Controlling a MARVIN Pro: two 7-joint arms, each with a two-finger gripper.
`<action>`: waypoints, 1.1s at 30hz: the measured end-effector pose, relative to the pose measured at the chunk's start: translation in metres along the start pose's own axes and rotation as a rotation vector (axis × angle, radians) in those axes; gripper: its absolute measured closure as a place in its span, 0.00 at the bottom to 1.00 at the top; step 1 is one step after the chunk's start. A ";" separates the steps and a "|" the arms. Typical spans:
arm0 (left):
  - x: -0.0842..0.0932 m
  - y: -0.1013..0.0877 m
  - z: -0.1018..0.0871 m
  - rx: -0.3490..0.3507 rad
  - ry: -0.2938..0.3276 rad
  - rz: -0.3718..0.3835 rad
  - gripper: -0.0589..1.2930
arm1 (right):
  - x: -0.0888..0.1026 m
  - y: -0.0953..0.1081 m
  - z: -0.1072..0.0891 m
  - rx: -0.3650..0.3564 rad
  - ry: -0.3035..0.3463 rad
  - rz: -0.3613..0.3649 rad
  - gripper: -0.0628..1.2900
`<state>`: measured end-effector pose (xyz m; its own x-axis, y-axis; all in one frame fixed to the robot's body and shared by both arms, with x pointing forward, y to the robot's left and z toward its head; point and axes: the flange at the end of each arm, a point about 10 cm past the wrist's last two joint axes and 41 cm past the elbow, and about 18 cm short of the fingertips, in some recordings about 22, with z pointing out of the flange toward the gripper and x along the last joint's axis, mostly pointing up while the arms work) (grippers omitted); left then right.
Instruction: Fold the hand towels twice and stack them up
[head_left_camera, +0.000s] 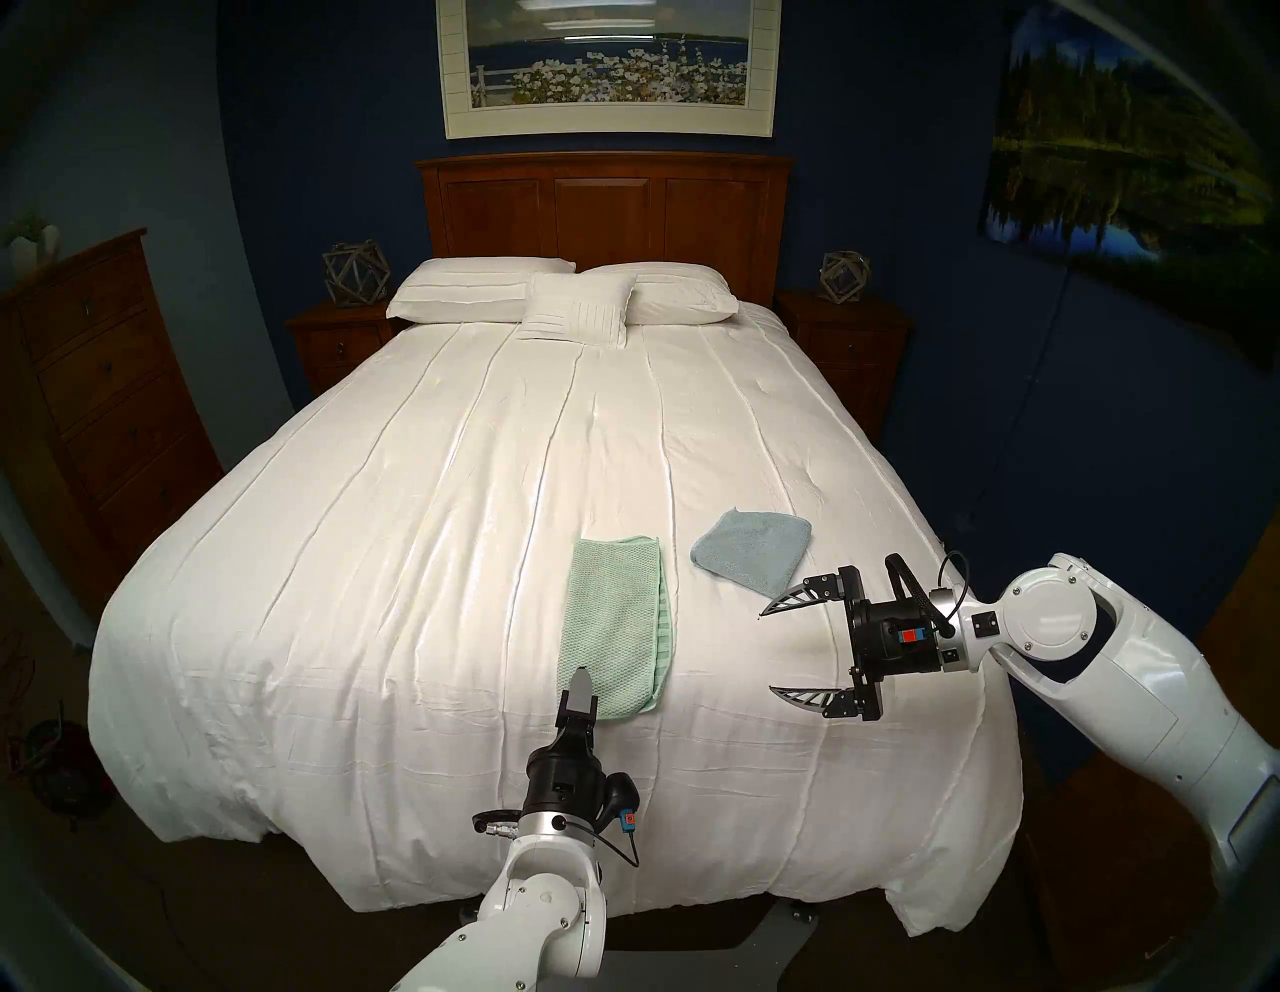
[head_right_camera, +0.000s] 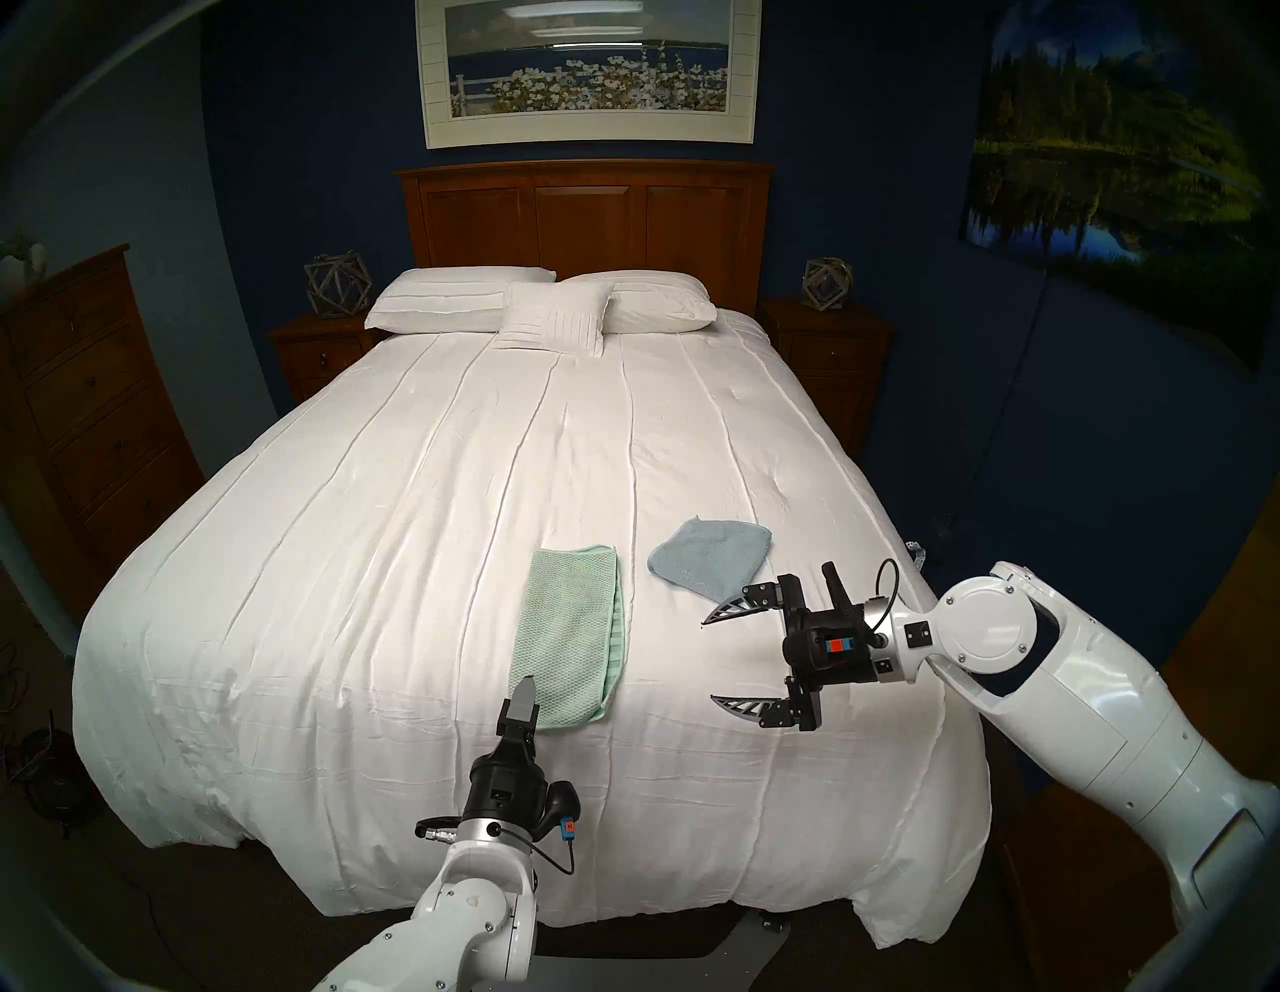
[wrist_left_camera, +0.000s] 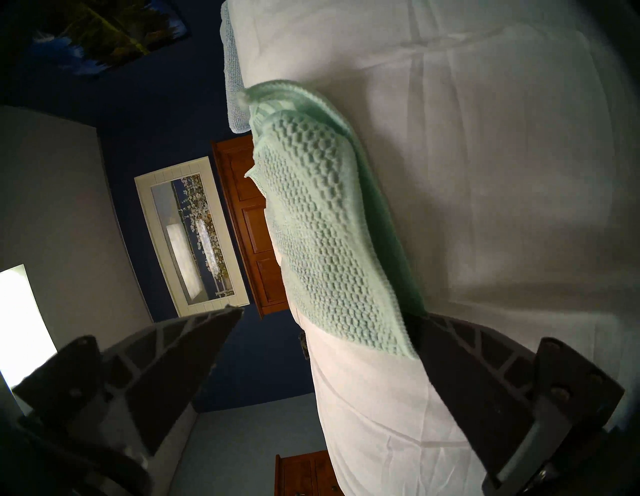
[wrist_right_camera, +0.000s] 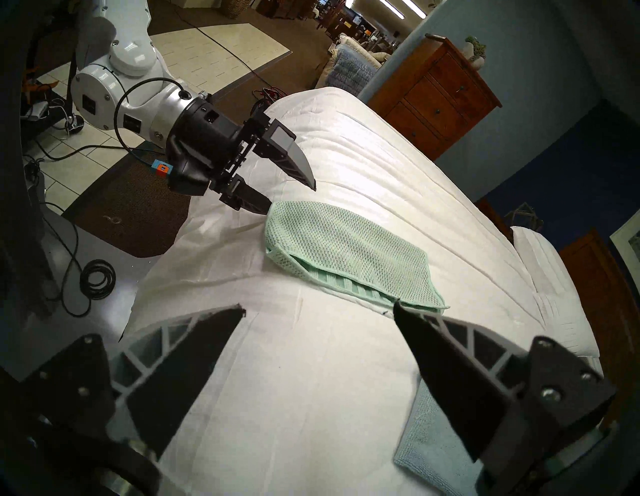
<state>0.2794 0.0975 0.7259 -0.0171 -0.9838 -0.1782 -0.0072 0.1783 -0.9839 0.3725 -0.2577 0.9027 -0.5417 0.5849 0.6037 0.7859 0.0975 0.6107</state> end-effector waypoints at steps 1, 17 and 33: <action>0.000 -0.005 0.000 0.013 0.001 -0.011 0.02 | 0.000 0.000 0.000 0.000 -0.001 0.001 0.06; -0.016 -0.025 -0.032 -0.023 0.042 -0.087 0.02 | 0.002 0.002 -0.002 -0.010 -0.010 -0.008 0.06; -0.006 -0.010 -0.062 -0.093 0.259 -0.108 0.02 | 0.002 0.002 -0.004 -0.014 -0.011 -0.013 0.06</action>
<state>0.2180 0.1029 0.7372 -0.2661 -0.9625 -0.0525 -0.1144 0.0856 -0.9897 0.3724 -0.2592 0.9071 -0.5481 0.5926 0.5902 0.7746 0.0934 0.6256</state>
